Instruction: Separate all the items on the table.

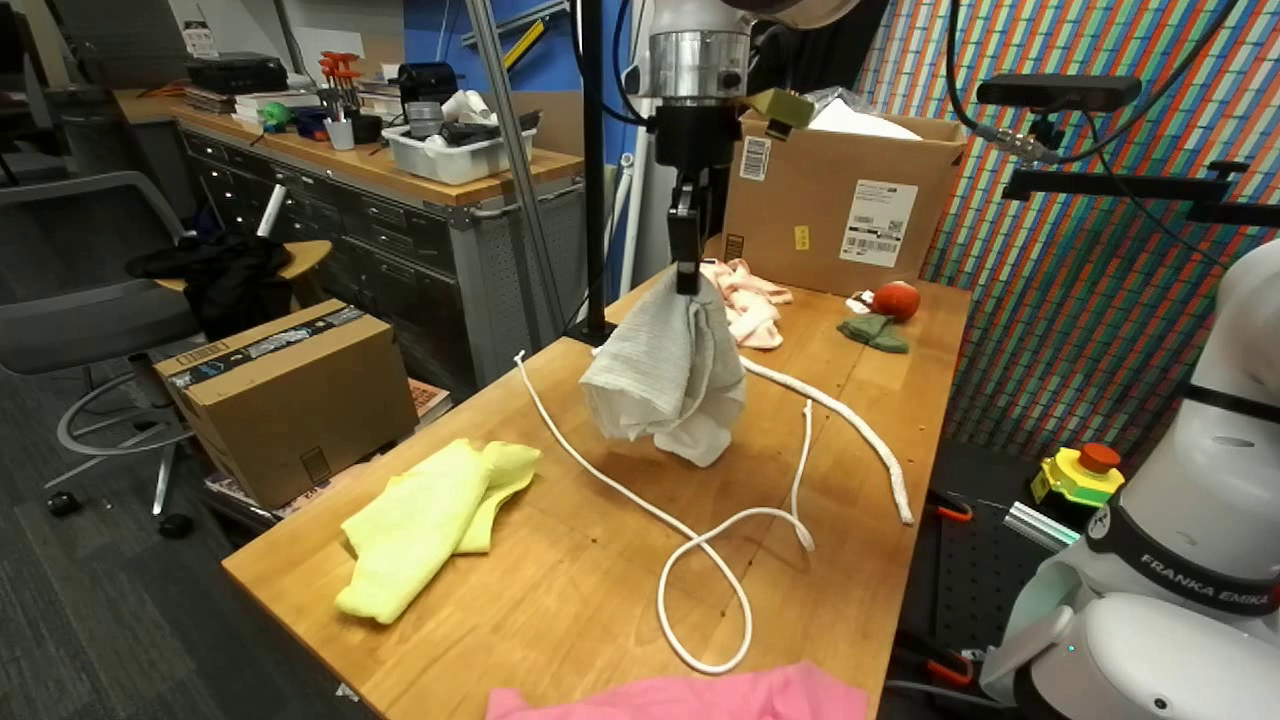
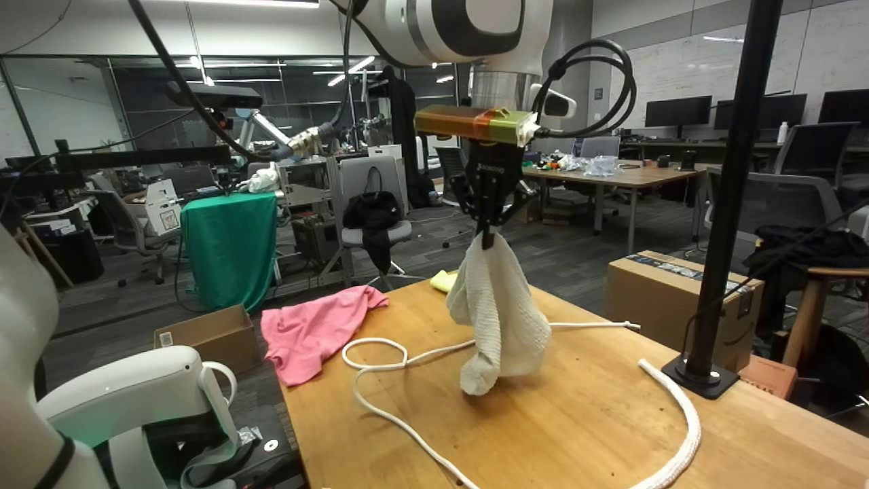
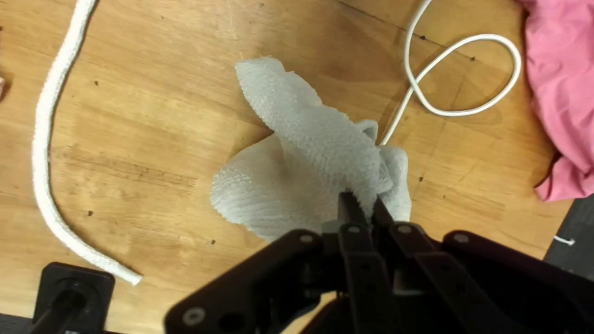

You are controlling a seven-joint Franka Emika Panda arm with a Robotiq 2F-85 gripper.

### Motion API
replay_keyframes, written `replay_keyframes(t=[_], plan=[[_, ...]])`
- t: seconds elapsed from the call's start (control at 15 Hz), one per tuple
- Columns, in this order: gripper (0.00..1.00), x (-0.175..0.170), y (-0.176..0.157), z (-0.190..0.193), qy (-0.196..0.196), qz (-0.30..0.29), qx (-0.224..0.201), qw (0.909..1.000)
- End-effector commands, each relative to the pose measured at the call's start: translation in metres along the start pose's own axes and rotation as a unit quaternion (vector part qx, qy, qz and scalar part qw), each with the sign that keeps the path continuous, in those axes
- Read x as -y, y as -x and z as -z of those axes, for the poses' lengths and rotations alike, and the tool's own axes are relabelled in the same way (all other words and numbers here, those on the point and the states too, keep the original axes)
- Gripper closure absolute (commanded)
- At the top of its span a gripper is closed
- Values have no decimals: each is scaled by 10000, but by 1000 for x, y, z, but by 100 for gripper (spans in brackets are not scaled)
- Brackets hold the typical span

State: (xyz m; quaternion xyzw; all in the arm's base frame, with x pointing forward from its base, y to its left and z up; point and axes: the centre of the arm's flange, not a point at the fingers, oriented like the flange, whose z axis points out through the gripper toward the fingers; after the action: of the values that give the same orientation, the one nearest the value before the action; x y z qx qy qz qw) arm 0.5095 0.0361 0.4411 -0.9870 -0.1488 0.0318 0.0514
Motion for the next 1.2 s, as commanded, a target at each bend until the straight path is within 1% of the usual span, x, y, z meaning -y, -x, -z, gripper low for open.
replay_keyframes(t=[0.0, 0.33, 0.53, 0.8, 0.93, 1.07, 1.13], plan=[[95, -9, 7, -7, 315, -402, -202, 9985], [95, -18, 10, -32, 570, -890, -232, 9941], [95, -20, 9, -53, 856, -1141, -316, 9893], [95, -27, 2, -83, 1362, -1504, -453, 9782], [95, -35, -2, -97, 1645, -1681, -548, 9704], [94, -38, -2, -107, 1745, -1792, -523, 9668], [94, -38, -1, -109, 1718, -1809, -476, 9672]])
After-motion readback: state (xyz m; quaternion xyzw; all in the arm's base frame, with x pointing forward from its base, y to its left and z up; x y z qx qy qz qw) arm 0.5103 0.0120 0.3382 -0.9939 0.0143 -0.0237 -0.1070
